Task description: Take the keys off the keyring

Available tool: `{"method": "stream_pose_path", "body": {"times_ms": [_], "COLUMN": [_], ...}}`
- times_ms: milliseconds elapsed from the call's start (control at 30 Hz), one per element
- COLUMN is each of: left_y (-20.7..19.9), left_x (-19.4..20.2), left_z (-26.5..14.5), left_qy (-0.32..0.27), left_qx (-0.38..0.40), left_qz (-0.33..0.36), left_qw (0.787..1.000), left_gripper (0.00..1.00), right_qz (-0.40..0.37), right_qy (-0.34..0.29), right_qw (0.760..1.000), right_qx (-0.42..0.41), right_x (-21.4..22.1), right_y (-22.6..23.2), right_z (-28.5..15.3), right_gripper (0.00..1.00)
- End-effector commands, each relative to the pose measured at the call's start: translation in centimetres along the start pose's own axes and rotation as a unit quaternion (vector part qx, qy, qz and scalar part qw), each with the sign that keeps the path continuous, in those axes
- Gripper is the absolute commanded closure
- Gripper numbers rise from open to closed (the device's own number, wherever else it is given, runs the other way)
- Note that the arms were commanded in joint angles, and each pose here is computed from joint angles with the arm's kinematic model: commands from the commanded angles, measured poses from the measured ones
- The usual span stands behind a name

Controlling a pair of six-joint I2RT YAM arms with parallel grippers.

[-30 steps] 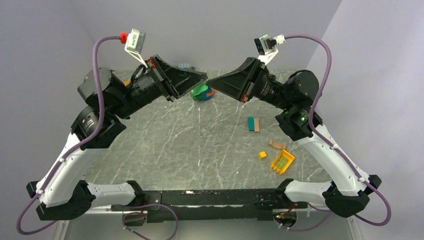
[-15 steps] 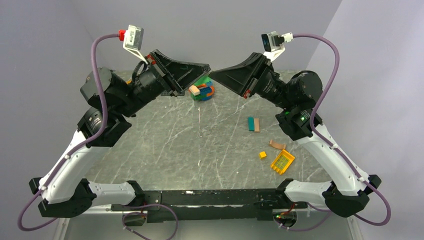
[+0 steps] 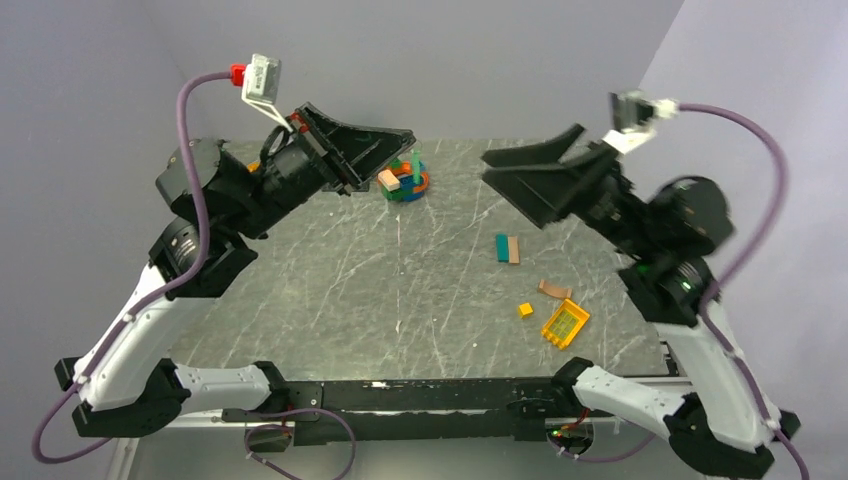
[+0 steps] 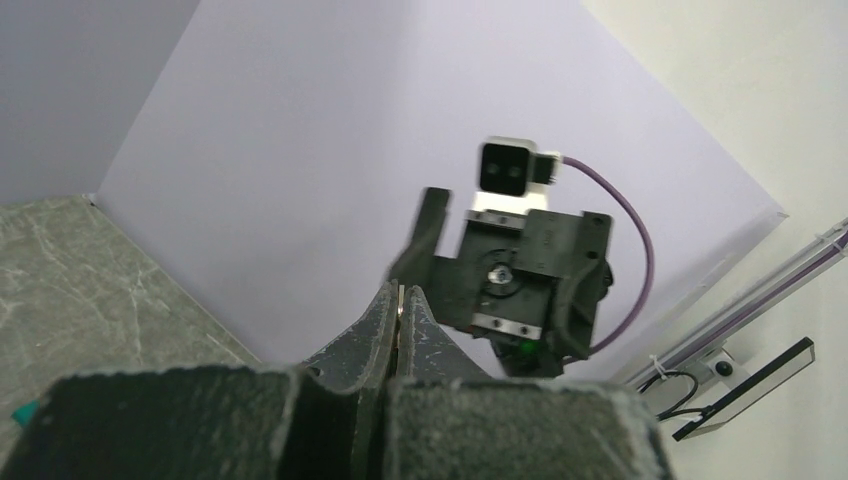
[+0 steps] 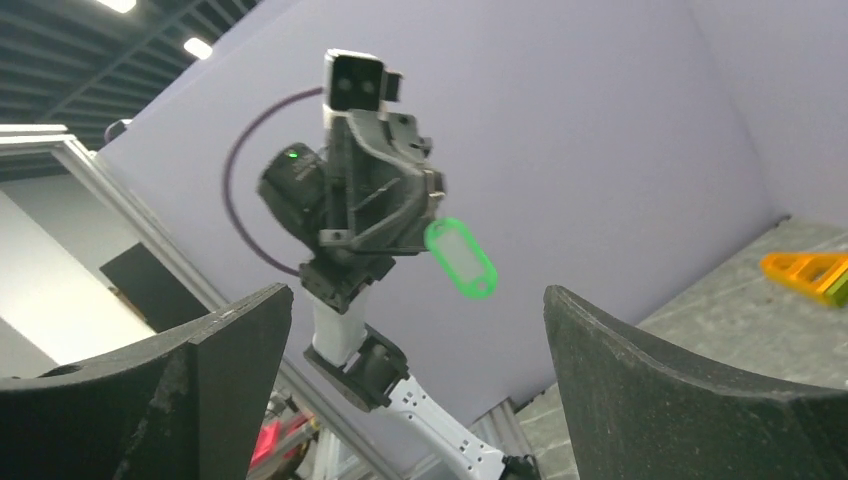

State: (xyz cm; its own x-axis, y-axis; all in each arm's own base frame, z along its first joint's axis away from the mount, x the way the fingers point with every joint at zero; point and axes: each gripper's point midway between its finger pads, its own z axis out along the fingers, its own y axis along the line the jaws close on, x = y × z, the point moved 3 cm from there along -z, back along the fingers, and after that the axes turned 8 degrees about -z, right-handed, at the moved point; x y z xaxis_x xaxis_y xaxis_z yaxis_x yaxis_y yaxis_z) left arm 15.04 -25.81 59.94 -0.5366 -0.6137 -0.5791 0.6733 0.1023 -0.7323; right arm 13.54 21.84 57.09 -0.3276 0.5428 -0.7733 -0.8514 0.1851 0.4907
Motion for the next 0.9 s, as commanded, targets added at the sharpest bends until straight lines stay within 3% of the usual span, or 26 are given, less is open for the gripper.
{"method": "stream_pose_path", "body": {"times_ms": [0, 400, 700, 867], "left_y": [-1.1, 1.2, 3.7, 5.0], "left_x": [-1.4, -1.7, -0.9, -1.2], "left_z": [-1.7, -4.0, -5.6, -6.6], "left_qy": [-0.035, -0.065, -0.057, -0.086], "left_qx": [0.01, -0.056, -0.132, -0.168], "left_qz": [0.014, -0.002, -0.022, -0.045], "left_qw": [0.999, 0.996, 0.989, 0.981], "left_gripper": [1.0, 1.0, 1.0, 1.0], "right_qz": [-0.043, -0.014, 0.013, 0.023], "right_qy": [-0.011, 0.019, 0.134, 0.119], "right_qw": [0.999, 0.999, 0.991, 0.993], "right_qx": [0.015, 0.048, -0.017, -0.006], "right_x": [-1.4, 0.1, 2.7, 2.5], "right_y": [1.3, -0.1, -0.2, -1.2], "right_z": [-2.2, -2.4, 1.0, 2.2], "right_gripper": [0.0, 0.01, 0.08, 0.13]}}
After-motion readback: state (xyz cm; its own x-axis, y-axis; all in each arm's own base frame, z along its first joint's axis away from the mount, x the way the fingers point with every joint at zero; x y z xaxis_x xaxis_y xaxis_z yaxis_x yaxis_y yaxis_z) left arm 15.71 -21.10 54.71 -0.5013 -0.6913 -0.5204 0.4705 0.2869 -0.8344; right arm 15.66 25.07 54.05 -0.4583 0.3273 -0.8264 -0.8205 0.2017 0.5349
